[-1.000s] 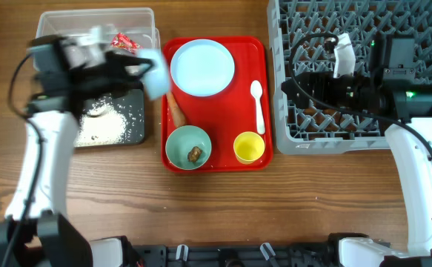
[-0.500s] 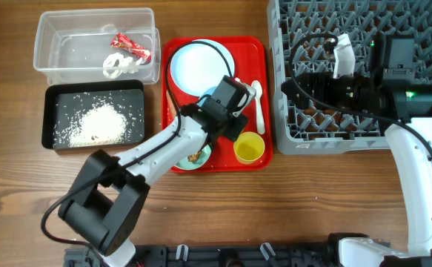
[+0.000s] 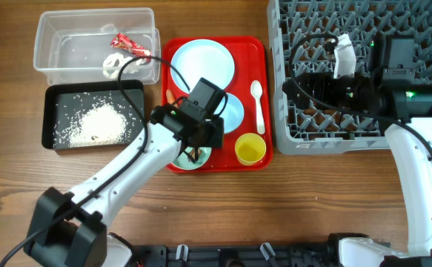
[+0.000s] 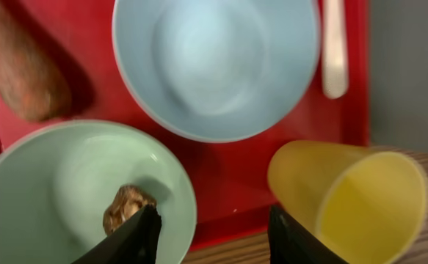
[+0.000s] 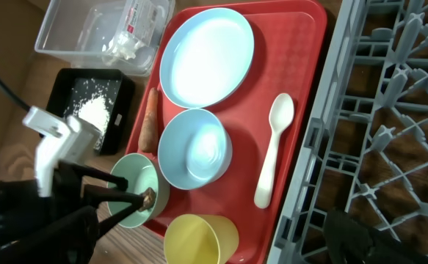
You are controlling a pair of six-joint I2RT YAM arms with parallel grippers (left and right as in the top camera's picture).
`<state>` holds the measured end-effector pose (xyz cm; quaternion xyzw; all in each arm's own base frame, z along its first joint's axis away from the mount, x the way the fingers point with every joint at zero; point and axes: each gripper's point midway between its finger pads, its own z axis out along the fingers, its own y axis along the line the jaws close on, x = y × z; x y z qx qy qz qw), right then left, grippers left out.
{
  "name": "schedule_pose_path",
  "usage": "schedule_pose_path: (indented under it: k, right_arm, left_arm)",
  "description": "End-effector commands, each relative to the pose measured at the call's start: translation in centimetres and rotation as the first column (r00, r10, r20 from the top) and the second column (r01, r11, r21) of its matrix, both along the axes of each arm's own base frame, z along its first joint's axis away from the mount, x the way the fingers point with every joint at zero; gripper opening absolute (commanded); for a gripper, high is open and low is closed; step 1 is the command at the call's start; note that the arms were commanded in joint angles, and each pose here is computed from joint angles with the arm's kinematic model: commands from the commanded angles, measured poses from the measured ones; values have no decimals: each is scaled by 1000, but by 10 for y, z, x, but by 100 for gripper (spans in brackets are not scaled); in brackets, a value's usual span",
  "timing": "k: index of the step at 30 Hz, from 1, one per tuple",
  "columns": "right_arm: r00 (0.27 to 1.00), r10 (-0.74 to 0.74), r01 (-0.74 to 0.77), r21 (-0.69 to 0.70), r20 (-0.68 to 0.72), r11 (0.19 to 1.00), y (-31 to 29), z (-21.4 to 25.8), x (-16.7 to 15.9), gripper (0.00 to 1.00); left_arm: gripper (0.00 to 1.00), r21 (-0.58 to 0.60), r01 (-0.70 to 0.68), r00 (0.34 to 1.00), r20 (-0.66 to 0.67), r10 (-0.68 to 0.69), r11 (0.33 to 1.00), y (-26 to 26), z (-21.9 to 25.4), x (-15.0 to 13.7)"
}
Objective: Sort waste into correct bins and load items into the dishwasher rack
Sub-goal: 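Grasp the green bowl with the left gripper and tip it over the black tray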
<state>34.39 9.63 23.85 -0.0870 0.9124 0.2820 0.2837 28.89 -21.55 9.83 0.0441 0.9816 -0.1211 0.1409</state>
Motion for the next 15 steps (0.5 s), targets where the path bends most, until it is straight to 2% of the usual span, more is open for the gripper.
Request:
schedule_pose_path:
  k: [1, 6, 9, 13, 15]
  right_arm:
    - [1000, -3, 3, -2, -1, 1000, 0, 0, 3, 99]
    - [1000, -3, 3, -2, -3, 1000, 0, 0, 2, 100]
    - [1000, -3, 3, -2, -4, 1000, 0, 0, 2, 100]
    - [1000, -8, 8, 2, -7, 1000, 0, 0, 2, 100]
    - [1000, -8, 8, 2, -11, 1000, 0, 0, 2, 100]
  left_arm:
    - [49, 52, -84, 988, -123, 90, 995, 13, -39, -22]
    - [48, 94, -58, 990, -122, 69, 994, 18, -53, -24]
    - [43, 121, 45, 990, -138, -28, 992, 12, -67, -28]
    - [33, 124, 136, 985, -120, -121, 983, -5, -78, -30]
    - [22, 127, 134, 986, -113, -120, 983, -5, -78, -28]
